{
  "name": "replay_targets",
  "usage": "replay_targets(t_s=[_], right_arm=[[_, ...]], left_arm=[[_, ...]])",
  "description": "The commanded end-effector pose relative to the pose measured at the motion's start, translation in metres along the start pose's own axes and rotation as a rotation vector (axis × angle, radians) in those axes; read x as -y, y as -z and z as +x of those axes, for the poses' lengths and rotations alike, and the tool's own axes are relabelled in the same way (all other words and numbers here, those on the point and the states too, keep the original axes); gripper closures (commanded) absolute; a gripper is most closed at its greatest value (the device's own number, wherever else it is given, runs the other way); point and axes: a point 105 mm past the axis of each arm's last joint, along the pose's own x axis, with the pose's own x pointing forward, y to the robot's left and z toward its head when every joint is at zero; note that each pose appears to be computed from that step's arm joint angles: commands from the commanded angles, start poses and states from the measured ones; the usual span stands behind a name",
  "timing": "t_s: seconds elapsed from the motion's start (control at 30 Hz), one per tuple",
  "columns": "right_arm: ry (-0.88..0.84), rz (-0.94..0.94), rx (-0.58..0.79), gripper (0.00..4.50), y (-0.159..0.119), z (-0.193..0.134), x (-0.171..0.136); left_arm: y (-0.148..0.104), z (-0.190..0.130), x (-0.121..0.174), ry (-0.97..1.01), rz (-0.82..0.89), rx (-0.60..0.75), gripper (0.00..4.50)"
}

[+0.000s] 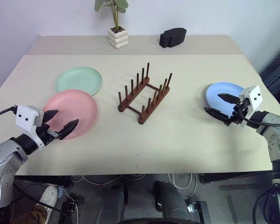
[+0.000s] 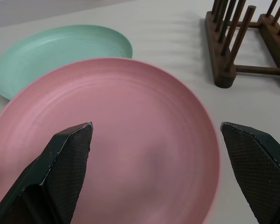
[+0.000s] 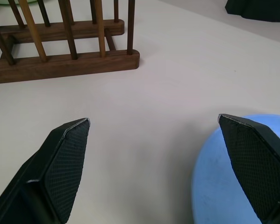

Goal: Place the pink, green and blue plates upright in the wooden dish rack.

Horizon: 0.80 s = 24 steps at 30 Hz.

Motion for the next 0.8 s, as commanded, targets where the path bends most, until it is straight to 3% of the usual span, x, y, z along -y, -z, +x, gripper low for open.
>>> replay_targets(t_s=[0.03, 0.33, 0.6, 0.8], right_arm=[[0.005, -0.052, 0.039, 0.01, -0.019, -0.002, 0.003], [0.004, -0.043, 0.054, 0.01, -0.014, 0.009, -0.01], [0.011, -0.053, 0.046, 0.01, -0.012, 0.008, -0.016], [0.03, -0.052, 0.045, 0.01, -0.008, 0.002, -0.02]], left_arm=[[-0.008, -0.002, 0.001, 0.007, 0.044, 0.017, 0.0], [-0.012, 0.006, 0.017, 0.061, 0.021, 0.04, 0.0], [-0.011, 0.018, 0.059, 0.234, 0.013, 0.021, 0.0], [-0.003, 0.047, 0.101, 0.37, 0.058, -0.042, 0.0]])
